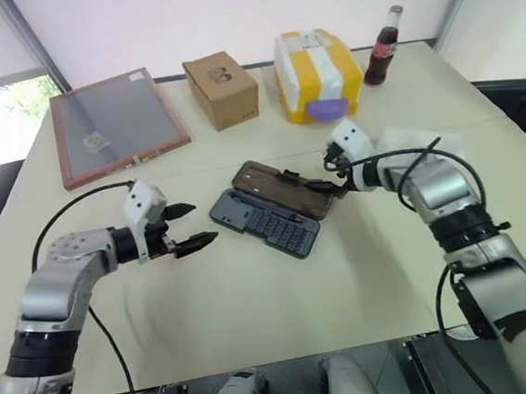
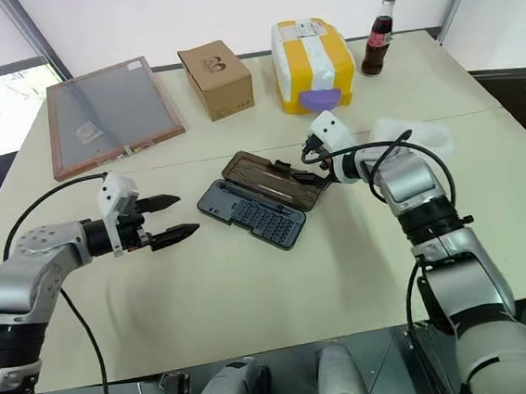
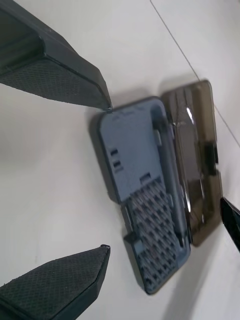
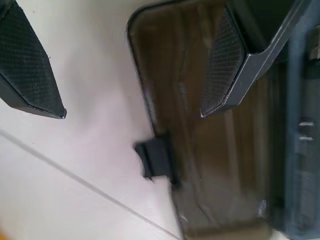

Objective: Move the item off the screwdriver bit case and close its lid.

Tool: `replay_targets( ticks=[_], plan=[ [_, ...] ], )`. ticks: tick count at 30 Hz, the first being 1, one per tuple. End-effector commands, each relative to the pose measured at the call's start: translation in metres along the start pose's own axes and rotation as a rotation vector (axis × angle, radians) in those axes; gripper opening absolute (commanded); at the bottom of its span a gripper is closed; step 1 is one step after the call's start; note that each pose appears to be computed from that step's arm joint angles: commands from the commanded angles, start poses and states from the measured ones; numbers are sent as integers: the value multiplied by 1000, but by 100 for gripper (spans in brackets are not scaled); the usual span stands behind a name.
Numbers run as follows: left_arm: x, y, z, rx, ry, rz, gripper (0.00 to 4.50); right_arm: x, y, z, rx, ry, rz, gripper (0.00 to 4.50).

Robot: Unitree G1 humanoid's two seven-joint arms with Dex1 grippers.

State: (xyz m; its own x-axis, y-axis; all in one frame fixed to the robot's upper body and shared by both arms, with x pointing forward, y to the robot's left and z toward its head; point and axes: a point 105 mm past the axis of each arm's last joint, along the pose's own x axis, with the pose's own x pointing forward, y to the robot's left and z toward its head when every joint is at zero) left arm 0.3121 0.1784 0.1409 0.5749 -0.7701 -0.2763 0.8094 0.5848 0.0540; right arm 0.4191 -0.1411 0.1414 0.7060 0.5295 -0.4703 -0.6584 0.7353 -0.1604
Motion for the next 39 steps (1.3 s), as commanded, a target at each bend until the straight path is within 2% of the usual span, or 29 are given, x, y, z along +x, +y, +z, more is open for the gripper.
replay_targets(
  ticks=[1, 3, 5, 8, 10, 14, 17, 19, 21, 24, 29, 39],
  plan=[
    [-6, -1, 11, 46, -30, 26, 450, 8, -7, 7, 31, -26, -4, 419],
    [-7, -2, 9, 53, -23, 36, 450, 15, -7, 1, 63, -10, 3, 349],
    [-7, -2, 8, 60, -18, 43, 450, 19, -7, -5, 69, 11, 16, 256],
    [-11, 0, 8, 64, -19, 63, 450, 24, -3, -19, 49, 66, 46, 86],
    [-12, 1, 9, 66, -19, 68, 450, 25, 1, -25, 27, 87, 86, 4],
    [-12, 1, 8, 68, -17, 66, 450, 23, 8, -26, -90, 88, 139, 4],
    [-14, 1, 8, 69, -12, 61, 450, 17, 6, -16, -383, 38, 135, 4],
    [-16, 2, 7, 66, -4, 52, 450, 5, 23, -3, -618, -55, 237, 4],
    [-18, 1, 6, 65, 13, 31, 450, -3, 38, 3, -736, -104, 330, 4],
    [-19, -9, -1, 63, 65, -44, 450, -6, 51, 8, -885, -127, 381, 4],
    [-17, -26, 0, 51, 89, -151, 450, -6, 66, 14, -997, -162, 438, 4],
    [-11, -36, -4, 37, 83, -165, 450, 4, 80, 12, -991, -162, 505, 4]
  ],
)
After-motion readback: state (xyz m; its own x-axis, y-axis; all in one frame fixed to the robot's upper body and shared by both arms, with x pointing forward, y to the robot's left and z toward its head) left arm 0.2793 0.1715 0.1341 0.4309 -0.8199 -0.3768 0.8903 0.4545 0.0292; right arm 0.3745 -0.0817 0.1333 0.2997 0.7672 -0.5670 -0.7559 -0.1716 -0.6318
